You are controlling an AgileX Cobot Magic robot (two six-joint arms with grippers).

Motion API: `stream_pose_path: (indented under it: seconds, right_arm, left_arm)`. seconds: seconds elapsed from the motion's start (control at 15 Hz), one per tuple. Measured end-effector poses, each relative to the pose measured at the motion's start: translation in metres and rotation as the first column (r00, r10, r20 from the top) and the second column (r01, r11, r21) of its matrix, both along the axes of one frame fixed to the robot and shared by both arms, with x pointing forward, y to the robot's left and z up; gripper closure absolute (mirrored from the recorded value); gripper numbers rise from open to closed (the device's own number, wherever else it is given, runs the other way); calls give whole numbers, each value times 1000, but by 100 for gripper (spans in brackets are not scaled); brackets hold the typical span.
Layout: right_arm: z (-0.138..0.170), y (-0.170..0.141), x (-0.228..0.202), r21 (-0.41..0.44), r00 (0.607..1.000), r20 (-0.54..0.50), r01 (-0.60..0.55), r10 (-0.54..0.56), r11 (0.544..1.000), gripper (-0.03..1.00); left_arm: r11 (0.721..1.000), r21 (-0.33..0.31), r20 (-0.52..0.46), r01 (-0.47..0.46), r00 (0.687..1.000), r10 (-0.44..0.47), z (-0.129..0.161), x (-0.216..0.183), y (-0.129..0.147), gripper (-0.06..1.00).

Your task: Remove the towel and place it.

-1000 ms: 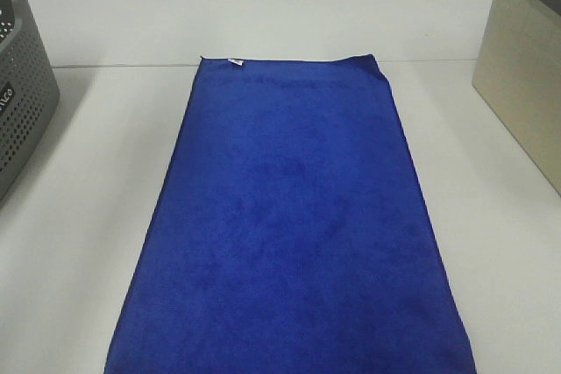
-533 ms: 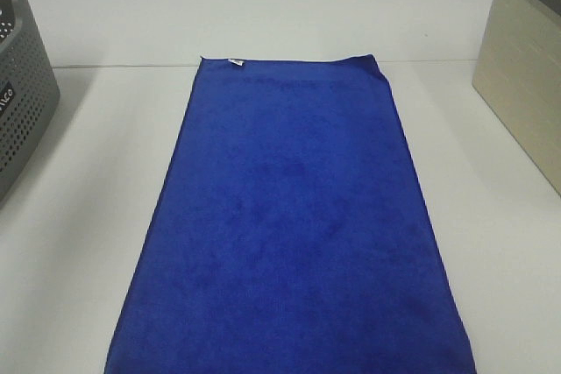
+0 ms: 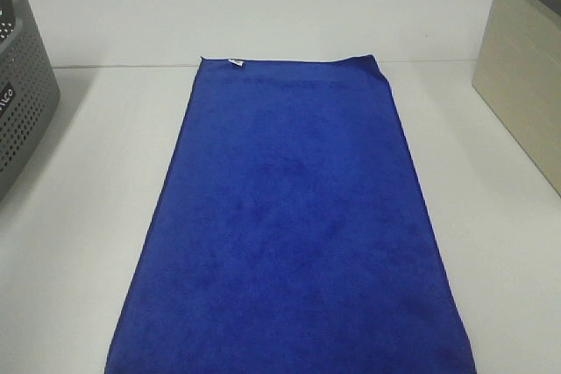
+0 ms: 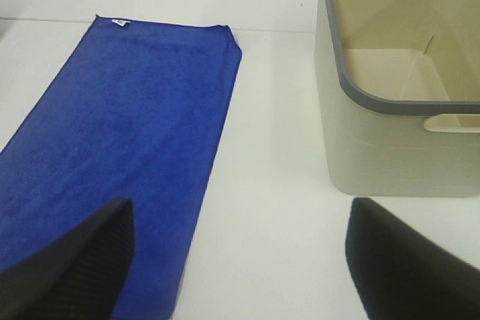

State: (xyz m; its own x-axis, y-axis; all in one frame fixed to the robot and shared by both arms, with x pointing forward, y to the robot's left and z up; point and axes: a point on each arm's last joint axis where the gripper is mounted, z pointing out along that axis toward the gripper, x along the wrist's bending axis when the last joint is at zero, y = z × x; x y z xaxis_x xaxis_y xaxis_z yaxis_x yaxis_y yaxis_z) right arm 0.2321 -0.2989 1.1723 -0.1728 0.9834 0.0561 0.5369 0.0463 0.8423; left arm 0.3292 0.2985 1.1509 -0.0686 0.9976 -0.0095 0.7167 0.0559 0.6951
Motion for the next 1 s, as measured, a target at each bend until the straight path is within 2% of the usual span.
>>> stream_pose_path:
  seconds: [0.33,0.4,0.53,0.6,0.67,0.87,1.0]
  right_arm:
    - [-45,-5,-26,-15,999,33,-15,15,1000,24]
    - [-68,-6,-28,-39,999,21,-26,27,999,24]
    - [-79,-6,-28,-49,1000,8,-29,29,998,24]
    - [-92,-5,-26,-54,999,-17,-30,29,998,24]
    - [-114,-5,-22,-67,998,-58,-36,32,997,24]
    - [-138,-3,-12,-81,989,-144,-44,32,996,24]
    - [-140,-1,-5,-76,995,-93,-43,36,996,24]
  left_arm:
    - [1000,8,115,-7,993,6,-33,-56,16,25]
    - [1000,-7,208,-10,978,11,-39,-81,23,25]
    - [1000,-7,245,-5,970,6,-44,-91,26,25]
    - [1000,-6,286,5,958,-3,-48,-101,28,25]
    - [998,24,352,50,934,-55,-56,-118,30,25]
    - [988,66,342,139,927,-153,-67,-121,25,25]
    - [978,17,270,206,941,-203,-86,-112,15,25]
